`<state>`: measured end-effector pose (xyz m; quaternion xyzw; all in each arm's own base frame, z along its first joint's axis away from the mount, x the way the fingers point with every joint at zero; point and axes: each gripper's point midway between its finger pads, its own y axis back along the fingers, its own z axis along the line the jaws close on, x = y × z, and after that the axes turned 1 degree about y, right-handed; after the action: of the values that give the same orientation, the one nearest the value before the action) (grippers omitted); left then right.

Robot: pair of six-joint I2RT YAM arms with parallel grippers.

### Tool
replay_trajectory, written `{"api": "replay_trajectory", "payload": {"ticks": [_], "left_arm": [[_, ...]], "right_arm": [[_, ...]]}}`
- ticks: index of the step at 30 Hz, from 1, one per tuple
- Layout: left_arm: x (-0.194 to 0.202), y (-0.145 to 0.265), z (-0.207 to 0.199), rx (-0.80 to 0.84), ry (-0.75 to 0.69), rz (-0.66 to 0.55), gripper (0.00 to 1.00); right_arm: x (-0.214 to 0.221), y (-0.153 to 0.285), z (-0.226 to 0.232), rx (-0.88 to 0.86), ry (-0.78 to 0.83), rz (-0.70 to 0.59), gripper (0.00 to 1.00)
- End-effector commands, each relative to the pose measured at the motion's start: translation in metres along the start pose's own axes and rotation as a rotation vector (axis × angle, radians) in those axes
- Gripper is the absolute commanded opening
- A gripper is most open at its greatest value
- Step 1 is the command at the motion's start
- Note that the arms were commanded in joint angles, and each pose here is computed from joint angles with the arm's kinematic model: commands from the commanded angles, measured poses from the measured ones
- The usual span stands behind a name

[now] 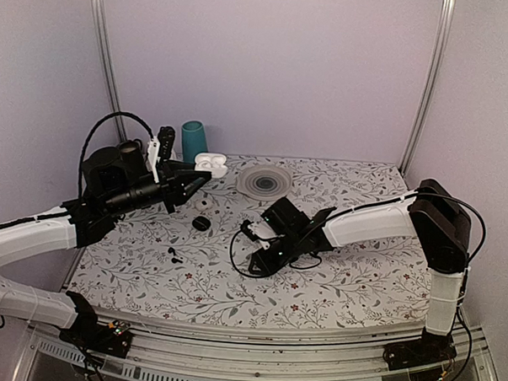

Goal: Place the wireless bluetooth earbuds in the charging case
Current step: Pick up the right earbud from the center of the board.

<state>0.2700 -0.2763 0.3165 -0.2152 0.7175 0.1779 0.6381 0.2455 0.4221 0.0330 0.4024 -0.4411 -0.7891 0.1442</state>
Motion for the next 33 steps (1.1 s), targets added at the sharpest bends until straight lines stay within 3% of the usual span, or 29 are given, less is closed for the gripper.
{"api": "replay_trajectory", "payload": {"ticks": [1,17,33], "left_arm": [[-0.010,0.003,0.003,-0.012,-0.008,-0.023,0.00],[-0.012,0.004,0.003,-0.011,-0.008,-0.027,0.00],[-0.013,0.004,0.003,-0.015,-0.011,-0.029,0.00]], "right_arm": [[-0.003,-0.004,-0.006,0.011,-0.009,-0.008,0.30],[-0.005,-0.007,-0.015,0.050,-0.004,-0.014,0.29],[-0.007,-0.008,-0.022,0.076,0.002,-0.018,0.21]]}}
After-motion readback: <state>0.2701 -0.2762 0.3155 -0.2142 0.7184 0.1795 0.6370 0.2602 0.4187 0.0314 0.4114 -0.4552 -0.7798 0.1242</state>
